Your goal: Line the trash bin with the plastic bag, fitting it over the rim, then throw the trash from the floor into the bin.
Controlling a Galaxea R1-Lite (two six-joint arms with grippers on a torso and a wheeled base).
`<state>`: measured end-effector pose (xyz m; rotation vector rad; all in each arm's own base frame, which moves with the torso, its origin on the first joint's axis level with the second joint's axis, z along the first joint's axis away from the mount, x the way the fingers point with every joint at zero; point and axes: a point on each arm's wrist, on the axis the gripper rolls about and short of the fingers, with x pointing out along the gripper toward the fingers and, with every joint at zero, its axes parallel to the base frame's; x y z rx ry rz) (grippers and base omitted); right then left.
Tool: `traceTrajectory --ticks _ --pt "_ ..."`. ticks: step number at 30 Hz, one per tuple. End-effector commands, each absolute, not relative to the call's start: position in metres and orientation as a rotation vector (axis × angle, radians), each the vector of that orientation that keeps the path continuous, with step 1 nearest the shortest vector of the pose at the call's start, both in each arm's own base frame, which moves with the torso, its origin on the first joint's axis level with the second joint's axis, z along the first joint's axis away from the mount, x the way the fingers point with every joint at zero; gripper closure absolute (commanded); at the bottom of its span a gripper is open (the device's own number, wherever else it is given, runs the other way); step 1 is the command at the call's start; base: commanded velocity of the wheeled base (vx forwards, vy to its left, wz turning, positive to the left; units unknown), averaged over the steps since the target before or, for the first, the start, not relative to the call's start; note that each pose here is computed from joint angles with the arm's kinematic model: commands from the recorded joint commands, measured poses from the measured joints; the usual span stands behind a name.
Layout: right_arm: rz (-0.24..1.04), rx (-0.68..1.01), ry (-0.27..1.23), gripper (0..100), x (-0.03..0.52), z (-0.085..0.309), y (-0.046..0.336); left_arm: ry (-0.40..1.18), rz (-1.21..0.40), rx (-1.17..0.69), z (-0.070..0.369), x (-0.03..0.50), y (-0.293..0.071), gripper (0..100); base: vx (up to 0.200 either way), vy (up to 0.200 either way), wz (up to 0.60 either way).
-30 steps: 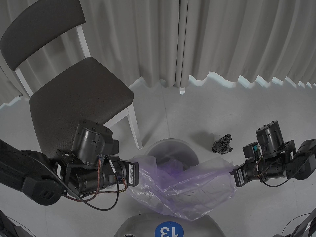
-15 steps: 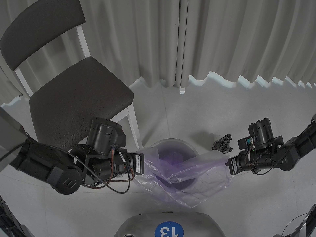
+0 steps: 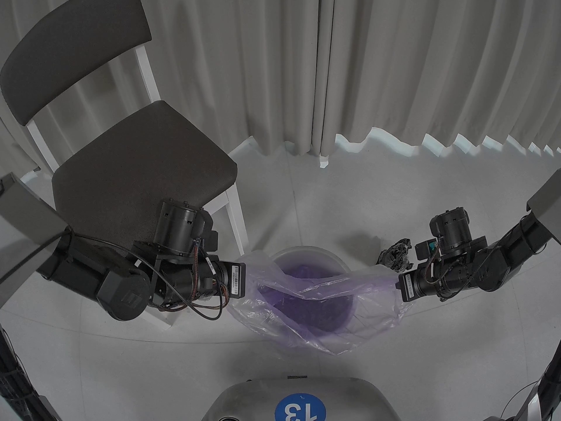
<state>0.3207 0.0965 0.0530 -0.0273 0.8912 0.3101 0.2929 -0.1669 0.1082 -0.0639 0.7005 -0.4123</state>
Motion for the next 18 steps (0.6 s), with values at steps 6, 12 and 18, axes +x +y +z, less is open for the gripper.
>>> traceTrajectory --ticks 6,12,18 --pt "0.321 -0.050 0.976 100 0.296 0.037 0.095 0.734 -0.412 -0.050 0.103 0.285 -0.164 100 0.000 0.000 0.00" --pt "0.320 -0.051 0.986 100 0.292 0.033 0.094 0.755 -0.404 -0.044 0.102 0.278 -0.159 100 0.000 0.000 0.00" --pt "0.337 -0.058 0.972 100 0.284 0.039 0.097 0.740 -0.399 -0.048 0.113 0.269 -0.153 100 0.000 0.000 0.00"
